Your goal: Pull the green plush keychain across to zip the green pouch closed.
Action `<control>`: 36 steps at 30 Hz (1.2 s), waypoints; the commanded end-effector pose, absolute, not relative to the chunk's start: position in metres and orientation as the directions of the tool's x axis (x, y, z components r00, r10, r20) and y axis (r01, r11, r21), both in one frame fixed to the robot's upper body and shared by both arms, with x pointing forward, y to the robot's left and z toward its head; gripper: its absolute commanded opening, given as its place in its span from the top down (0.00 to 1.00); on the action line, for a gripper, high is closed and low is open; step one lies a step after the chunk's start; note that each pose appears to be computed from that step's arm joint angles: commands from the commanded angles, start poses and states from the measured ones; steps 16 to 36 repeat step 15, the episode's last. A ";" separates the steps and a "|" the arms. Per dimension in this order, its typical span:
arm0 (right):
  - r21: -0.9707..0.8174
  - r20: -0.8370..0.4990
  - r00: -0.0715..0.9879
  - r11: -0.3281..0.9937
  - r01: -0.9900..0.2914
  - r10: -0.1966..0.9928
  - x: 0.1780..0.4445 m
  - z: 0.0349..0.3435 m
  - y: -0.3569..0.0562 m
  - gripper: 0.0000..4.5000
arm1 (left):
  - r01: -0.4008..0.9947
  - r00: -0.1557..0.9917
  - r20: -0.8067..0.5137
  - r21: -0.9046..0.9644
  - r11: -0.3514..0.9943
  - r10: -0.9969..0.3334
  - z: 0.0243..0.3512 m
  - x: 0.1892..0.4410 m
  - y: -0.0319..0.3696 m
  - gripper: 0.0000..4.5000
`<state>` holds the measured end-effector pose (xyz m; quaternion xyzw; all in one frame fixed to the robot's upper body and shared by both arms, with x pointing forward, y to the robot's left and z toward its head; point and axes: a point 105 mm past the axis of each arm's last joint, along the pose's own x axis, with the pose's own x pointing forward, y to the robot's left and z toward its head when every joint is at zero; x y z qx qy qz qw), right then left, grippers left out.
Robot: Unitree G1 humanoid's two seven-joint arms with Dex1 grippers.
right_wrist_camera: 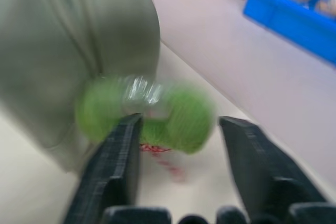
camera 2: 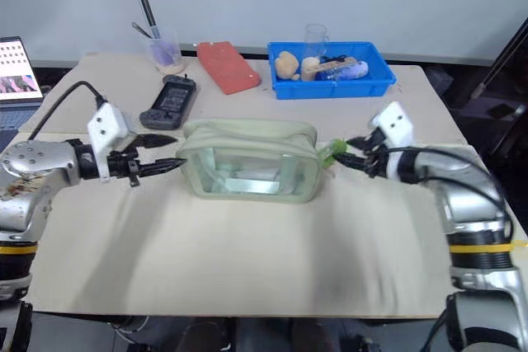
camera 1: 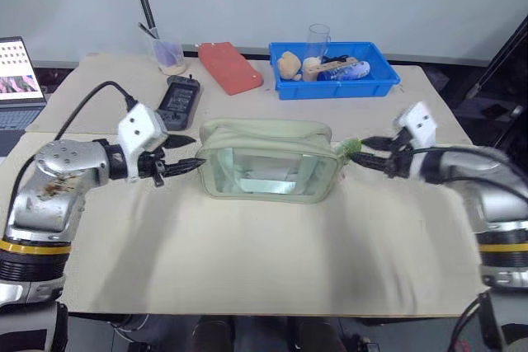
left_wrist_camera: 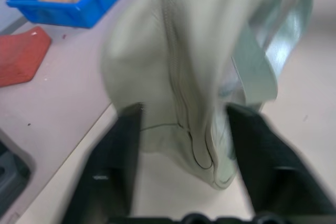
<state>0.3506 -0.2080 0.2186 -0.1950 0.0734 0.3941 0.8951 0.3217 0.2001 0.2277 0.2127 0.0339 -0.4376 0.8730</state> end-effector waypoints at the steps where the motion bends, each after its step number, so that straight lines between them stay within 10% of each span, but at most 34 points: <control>1: -0.318 -0.230 0.595 0.519 -0.794 0.770 0.328 0.266 -0.198 0.07 | 0.782 0.601 -0.146 0.309 0.541 -0.786 0.275 0.307 0.210 0.00; 9: -0.317 -0.202 0.459 0.386 -0.867 0.865 0.289 0.309 -0.168 0.00 | 0.769 0.628 -0.112 0.246 0.591 -0.770 0.311 0.292 0.240 0.00; 36: -0.320 -0.196 0.466 0.393 -0.862 0.863 0.292 0.306 -0.164 0.00 | 0.769 0.625 -0.126 0.270 0.579 -0.771 0.306 0.294 0.239 0.00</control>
